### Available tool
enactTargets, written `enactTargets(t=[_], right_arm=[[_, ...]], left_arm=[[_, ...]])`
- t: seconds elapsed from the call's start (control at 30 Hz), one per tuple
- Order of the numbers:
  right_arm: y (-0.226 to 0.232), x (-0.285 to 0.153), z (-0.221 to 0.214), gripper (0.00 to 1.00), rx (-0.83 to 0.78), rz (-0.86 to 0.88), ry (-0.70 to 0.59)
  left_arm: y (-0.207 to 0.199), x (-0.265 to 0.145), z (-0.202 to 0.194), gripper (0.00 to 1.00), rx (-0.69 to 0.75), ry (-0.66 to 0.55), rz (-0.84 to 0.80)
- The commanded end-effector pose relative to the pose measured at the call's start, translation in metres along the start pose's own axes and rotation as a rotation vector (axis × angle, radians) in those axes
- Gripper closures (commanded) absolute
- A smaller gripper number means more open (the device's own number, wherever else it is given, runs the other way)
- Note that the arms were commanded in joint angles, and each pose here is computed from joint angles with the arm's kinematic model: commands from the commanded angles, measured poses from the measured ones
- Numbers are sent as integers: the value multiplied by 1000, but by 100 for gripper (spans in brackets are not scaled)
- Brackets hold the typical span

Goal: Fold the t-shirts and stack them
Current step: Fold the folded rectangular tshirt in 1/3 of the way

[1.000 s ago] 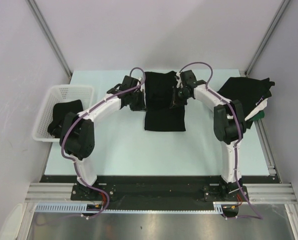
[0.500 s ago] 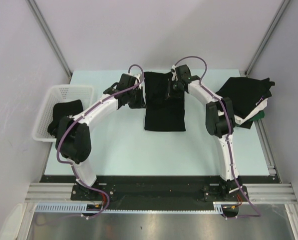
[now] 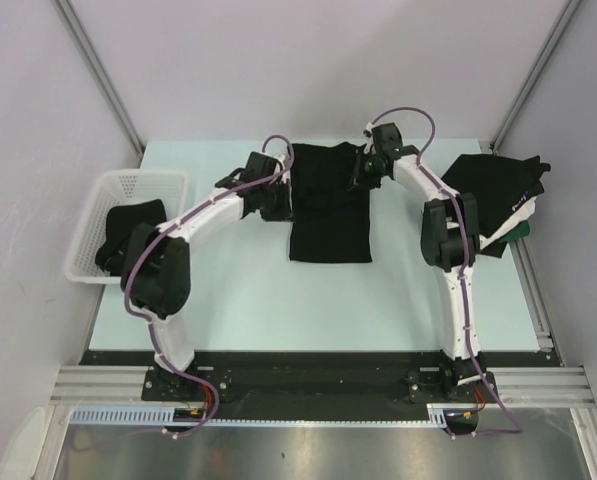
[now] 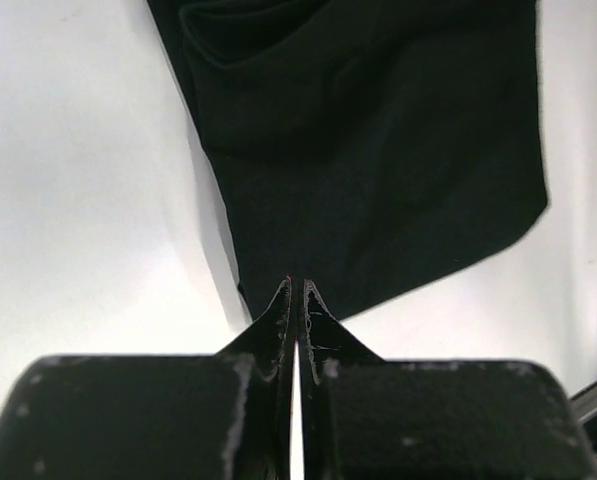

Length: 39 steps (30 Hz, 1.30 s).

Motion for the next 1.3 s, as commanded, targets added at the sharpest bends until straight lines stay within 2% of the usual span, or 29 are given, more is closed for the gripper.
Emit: enactTargets(t=[0.0,0.13,0.27,0.47,0.8,1.03,1.27], right_arm=[[32,-53,13,100,-62,57,-80],[48,-106,18,100,-88,76,-154],[49,-132,15,100,-62,87,-164],[44,-143,11,100,-48,88,-155],[35,-146,3,100,-69,27,-125],[31,-150,0,100,-60,16,-132],[28,-141,-5,100,-40,39,-115]], left_arm=[[6,35,7,100,12,13,-31],[7,60,18,100,12,10,-46],[8,78,38,100,27,-8,-40],[12,94,59,100,63,-35,-9],[34,118,81,100,41,-92,54],[30,103,85,100,47,-99,41],[15,48,86,100,56,-145,20]])
Point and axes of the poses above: each gripper's point midway between its finger pads, its own x axis out along the fingers, its own y axis along the line the jaws close on, z = x × y, the point moved 10 cm from there along -x, back along the fingers, and after that the axes turned 10 degrees about x, right-handed, at the moved point
